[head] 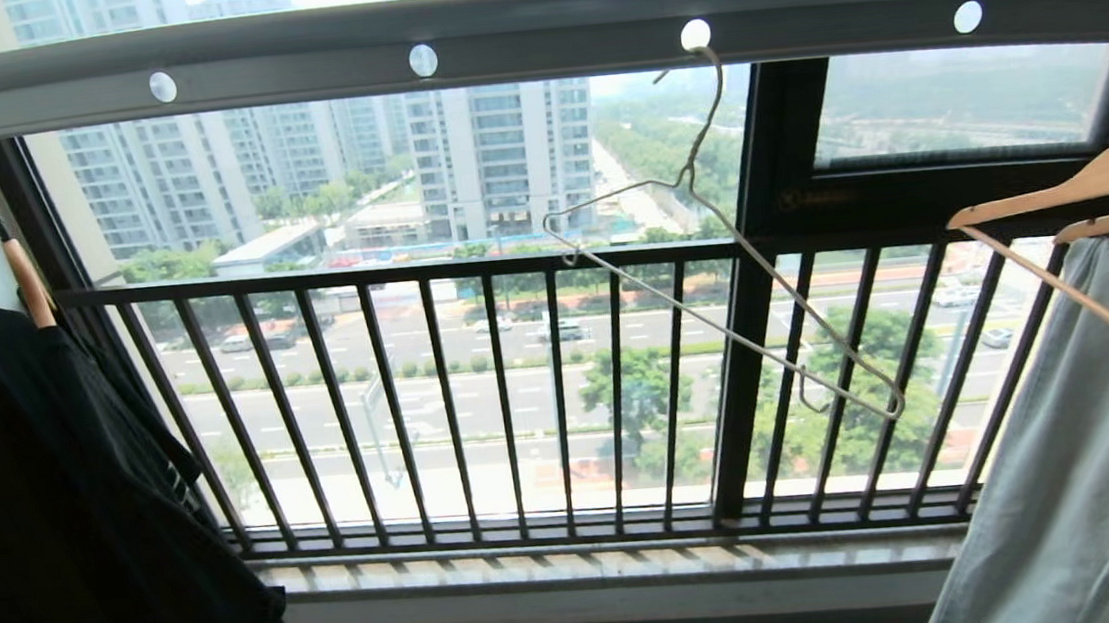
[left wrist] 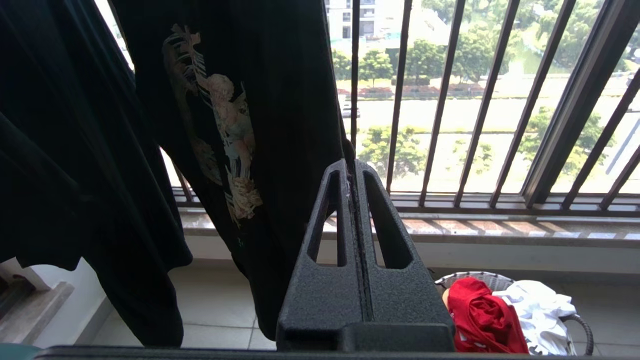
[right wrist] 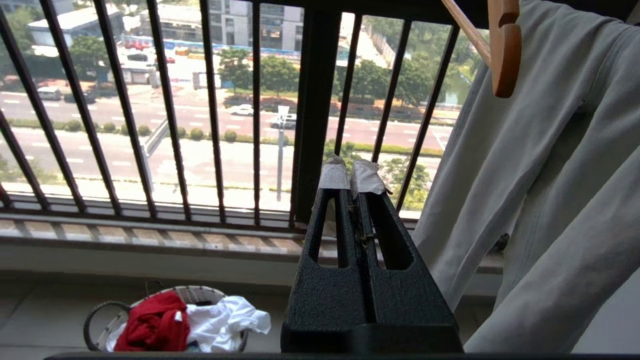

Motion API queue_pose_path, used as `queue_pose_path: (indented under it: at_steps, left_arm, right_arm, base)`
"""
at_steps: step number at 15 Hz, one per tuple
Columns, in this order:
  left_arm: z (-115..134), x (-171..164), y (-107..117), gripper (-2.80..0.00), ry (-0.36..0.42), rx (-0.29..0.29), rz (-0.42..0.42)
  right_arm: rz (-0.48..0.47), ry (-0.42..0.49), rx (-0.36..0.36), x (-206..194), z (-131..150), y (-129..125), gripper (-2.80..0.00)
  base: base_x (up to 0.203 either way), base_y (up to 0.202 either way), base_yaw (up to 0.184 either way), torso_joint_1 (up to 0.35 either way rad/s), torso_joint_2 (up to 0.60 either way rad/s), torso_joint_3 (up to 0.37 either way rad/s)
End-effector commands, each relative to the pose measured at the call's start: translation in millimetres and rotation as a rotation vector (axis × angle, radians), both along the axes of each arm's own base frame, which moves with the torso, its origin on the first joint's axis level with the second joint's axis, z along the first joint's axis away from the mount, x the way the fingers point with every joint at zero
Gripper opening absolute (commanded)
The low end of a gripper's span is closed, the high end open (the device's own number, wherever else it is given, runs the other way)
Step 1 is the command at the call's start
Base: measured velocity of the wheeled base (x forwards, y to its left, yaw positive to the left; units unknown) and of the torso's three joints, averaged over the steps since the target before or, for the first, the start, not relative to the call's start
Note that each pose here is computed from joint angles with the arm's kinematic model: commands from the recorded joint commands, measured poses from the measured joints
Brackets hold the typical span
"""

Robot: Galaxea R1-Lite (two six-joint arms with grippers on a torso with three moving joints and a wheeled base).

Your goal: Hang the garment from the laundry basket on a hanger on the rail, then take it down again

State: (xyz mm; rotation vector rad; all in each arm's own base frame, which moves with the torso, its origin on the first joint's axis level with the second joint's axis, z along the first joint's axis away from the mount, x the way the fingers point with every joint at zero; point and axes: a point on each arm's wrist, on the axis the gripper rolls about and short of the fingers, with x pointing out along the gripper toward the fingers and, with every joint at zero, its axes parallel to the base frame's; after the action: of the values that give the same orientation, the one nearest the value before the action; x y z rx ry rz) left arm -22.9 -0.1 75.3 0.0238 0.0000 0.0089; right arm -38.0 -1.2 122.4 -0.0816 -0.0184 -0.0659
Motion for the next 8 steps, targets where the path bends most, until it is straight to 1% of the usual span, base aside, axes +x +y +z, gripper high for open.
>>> queue_pose_path:
  at_steps: [1,2,3,6,8]
  left_arm:
    - [0,0,0,-2.8,0.002,-0.004,0.002]
    - [0,0,0,-2.8,0.002,-0.008,0.0]
    - [0,0,0,-2.8,0.001,-0.017,0.002]
    - [0,0,0,-2.8,0.001,-0.03,0.002]
    - [0,0,0,-2.8,0.001,-0.03,0.003]
  right_arm:
    - [0.034,-0.005,-0.014,9,-31,1,-2.8]
    - [0.048,-0.021,-0.034,14,-39,1,-2.8]
    - [0.058,-0.04,-0.046,15,-41,1,-2.8]
    - [0.088,0.017,-0.053,15,-47,2,-2.8]
    - [0.091,0.032,-0.029,16,-48,2,-2.8]
  base:
    - [0.0,0.0,0.0,0.0,0.0,0.0]
    - [0.0,0.0,0.0,0.0,0.0,0.0]
    - [0.0,0.0,0.0,0.0,0.0,0.0]
    - [0.0,0.0,0.0,0.0,0.0,0.0]
    - [0.0,0.0,0.0,0.0,0.0,0.0]
